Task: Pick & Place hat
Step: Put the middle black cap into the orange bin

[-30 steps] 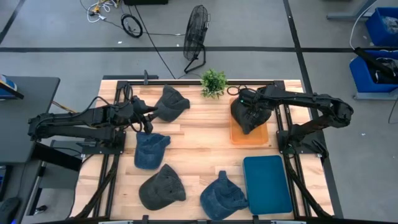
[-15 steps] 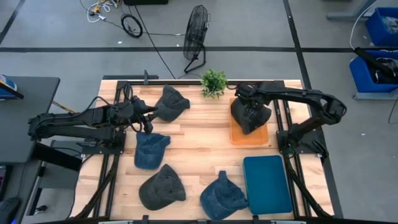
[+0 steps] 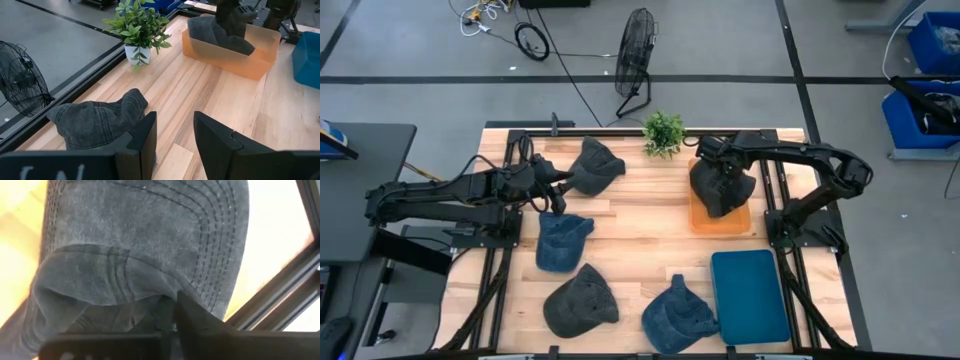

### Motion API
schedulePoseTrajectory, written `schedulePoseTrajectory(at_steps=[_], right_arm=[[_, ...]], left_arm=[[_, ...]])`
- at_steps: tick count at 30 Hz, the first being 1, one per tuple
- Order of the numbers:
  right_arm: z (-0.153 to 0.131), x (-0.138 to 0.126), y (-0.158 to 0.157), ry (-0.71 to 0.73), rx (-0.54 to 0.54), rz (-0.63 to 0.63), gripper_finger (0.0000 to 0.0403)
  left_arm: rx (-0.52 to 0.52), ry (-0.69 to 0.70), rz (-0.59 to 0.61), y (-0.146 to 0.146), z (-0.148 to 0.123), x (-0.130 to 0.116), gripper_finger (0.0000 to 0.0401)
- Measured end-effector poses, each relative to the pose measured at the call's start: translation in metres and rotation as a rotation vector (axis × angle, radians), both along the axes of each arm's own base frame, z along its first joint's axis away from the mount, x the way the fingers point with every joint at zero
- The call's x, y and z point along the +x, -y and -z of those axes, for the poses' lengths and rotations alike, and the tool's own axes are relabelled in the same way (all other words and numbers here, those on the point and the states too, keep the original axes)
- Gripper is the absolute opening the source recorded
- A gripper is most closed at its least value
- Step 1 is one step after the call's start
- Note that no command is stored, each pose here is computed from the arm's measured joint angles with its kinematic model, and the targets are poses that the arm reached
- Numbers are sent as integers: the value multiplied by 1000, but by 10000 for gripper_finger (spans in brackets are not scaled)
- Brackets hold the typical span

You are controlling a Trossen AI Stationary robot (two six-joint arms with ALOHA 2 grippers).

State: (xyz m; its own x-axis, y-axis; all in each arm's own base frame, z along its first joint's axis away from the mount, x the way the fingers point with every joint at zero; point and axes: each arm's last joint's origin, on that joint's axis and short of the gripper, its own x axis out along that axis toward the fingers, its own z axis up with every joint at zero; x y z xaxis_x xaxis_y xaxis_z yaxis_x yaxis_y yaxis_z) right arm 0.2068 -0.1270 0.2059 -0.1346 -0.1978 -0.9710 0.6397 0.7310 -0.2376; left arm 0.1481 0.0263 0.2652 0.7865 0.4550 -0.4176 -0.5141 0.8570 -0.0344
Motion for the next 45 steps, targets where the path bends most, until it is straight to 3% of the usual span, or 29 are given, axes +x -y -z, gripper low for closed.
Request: schedulePoseTrajectory(at_steps=[7, 10, 15, 19, 25, 45], right_arm=[[-29, -15, -12, 35, 13, 205, 6], [-45, -23, -16, 110, -17, 306, 7], [-62, -32, -27, 267, 54, 498, 4], [-64, -31, -32, 279, -15, 547, 4], [-54, -16, -35, 288, -18, 532, 4], [-39, -27, -41, -24, -3, 594, 4]], left_arm=[[0, 0, 0, 0, 0, 0, 133], [0, 0, 0, 0, 0, 0, 133], [-2, 1, -1, 0, 0, 0, 133], [-1, 0, 0, 0, 0, 0, 133], [-2, -11, 1, 0, 1, -1, 133], [-6, -47, 1, 0, 4, -2, 133]])
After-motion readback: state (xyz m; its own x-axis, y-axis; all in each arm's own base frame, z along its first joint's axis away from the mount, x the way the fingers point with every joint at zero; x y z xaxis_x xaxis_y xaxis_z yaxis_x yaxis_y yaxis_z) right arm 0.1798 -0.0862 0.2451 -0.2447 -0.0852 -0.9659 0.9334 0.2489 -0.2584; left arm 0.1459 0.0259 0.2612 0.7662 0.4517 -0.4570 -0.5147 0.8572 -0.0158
